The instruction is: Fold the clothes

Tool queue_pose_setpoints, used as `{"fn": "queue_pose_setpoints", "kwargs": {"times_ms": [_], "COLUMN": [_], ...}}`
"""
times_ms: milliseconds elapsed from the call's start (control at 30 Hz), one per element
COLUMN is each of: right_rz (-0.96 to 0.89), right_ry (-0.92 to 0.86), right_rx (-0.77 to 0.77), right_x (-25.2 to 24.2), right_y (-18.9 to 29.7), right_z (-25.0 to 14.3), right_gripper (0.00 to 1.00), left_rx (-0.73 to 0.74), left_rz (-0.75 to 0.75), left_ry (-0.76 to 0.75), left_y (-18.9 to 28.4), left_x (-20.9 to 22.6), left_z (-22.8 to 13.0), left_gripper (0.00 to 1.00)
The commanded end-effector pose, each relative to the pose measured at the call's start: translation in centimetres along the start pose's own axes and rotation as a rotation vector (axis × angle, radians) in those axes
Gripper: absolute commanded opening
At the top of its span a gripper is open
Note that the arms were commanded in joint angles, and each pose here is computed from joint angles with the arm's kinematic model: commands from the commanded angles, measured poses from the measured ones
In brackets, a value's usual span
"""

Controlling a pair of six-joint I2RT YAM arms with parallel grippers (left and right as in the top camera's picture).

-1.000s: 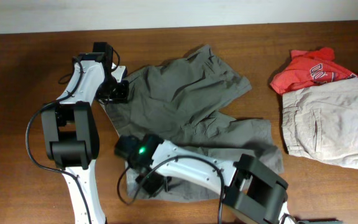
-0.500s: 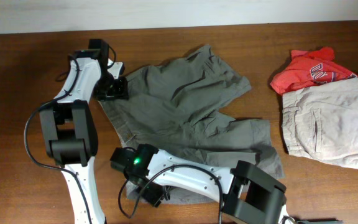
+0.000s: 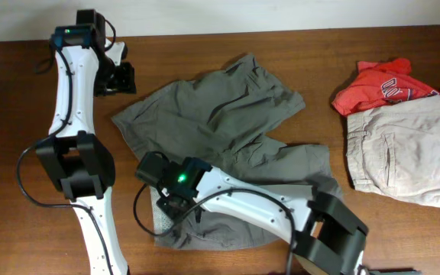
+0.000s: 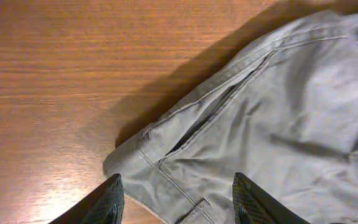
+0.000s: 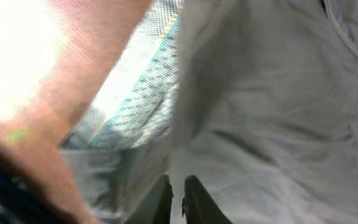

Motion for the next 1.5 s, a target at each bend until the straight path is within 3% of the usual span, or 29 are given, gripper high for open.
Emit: {"fn": "queue_pose_setpoints", "kwargs": {"times_ms": [0,167,367,600,733,967,1167,1267,1467], "right_rz": [-0.023,0.001,0.113,0.293,0.285,0.147,0.142,0.304,0.749], "right_ry": [-0.029,-0.045,-0.009,0.186,0.226,-0.031,-0.127,-0.080,0.275], "right_rx": [0.089,0.148,0.124,0.036,-0.035,0.016,0.113,0.180,0.147], "right_x": [-0.8,-0.9,-0.9,0.9,0.8,-2.9,-3.2,-1.3,2.8], "right_y": [-3.4,-6.1,-5.6,-0.9,1.3,0.8,-4.9,-6.2,-2.5], "right_z": [-0.6,-0.8,0.9,2.4,3.1,3.0,1.6,1.2,1.2], "right_gripper": [0.13,0.14,0.13,0.17,0.19,0.22,0.21,0.21,0.21], "left_rx": [-0.029,-0.047,-0.149,-0.398,-0.498,-0.668,-0.738,-0.747,-0.740], "left_rz": [0.008,0.002,0.034,0.113,0.145,0.201,0.214,0.197,0.176], "left_ry": [-0.021,-0.023,-0.036,-0.070,-0.083,-0.105,-0.117,-0.117,-0.124], "left_y": [1.9,4.6,10.7,21.9,26.5,33.5,36.1,36.2,36.2], "left_x": [-0.2,-0.8,-1.6,-3.8,-4.9,-7.2,-8.3,-8.5,-8.9], "left_z": [0.4,0.2,-0.1,-2.5,-4.5,-9.0,-11.0,-11.1,-11.6], "left_gripper": [0.56,0.55,0.51,0.50,0.50,0.57,0.59,0.60,0.56]}}
Point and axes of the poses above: each gripper's point midway between its finger pads, its own y axis back along the fingers, its own x axis along the line the jaws close on, z = x × y, the point moved 5 cm from there along y, back along the fingers, and after that the axes turned 13 degrees about -y, right-handed, at the moved point
